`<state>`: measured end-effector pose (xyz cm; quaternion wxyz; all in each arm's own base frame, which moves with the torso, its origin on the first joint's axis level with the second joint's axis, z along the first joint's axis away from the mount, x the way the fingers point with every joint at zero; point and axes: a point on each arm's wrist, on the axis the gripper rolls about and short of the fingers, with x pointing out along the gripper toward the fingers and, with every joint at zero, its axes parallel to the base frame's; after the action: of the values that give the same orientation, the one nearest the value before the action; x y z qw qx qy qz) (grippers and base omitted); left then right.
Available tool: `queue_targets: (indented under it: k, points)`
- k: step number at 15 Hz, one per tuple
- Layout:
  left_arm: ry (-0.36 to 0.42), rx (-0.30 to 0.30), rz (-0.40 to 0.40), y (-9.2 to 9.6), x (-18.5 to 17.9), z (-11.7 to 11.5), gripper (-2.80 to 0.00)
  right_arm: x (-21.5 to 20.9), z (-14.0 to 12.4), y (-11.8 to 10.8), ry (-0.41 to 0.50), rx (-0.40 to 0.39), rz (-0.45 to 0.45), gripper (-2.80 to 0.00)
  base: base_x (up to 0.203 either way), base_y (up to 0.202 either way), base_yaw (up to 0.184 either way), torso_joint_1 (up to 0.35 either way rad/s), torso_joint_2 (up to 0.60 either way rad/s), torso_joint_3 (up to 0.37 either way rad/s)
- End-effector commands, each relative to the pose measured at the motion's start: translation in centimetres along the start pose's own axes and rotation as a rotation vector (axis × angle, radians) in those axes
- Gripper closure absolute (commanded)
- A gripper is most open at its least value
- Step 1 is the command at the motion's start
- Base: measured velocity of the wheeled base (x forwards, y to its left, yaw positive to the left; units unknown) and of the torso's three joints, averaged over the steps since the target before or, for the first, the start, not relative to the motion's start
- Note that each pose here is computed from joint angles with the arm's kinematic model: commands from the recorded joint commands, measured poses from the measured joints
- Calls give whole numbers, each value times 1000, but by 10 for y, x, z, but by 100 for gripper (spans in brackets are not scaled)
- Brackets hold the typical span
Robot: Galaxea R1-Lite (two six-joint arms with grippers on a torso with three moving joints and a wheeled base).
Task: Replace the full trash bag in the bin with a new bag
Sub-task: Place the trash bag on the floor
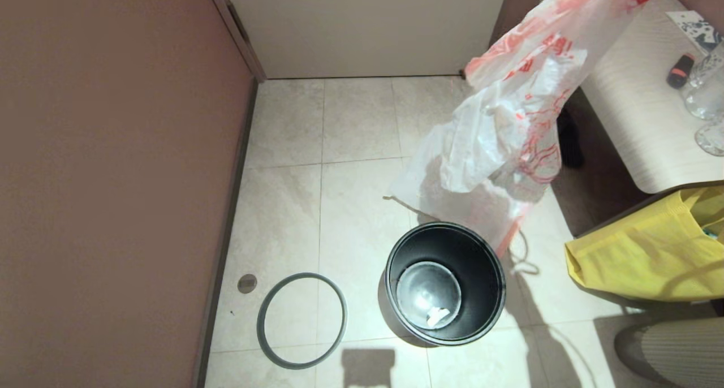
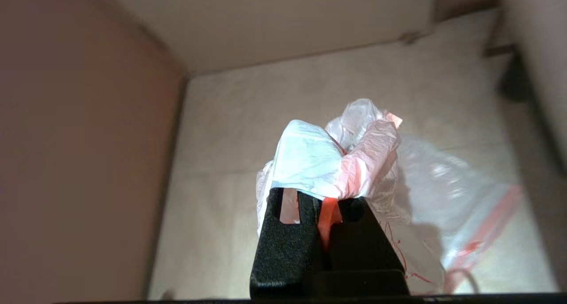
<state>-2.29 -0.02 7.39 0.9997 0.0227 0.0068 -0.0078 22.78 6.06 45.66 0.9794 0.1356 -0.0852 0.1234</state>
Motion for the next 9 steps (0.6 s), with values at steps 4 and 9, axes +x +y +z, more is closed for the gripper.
queue_targets:
  k: [4,9]
  points:
    - [1,0,0,0,0,0,0,17,-23,-50,97,-46,-253,0,0,0,0,0,0,0]
    - [1,0,0,0,0,0,0,13,-91,-88,440,-44,-433,0,0,0,0,0,0,0]
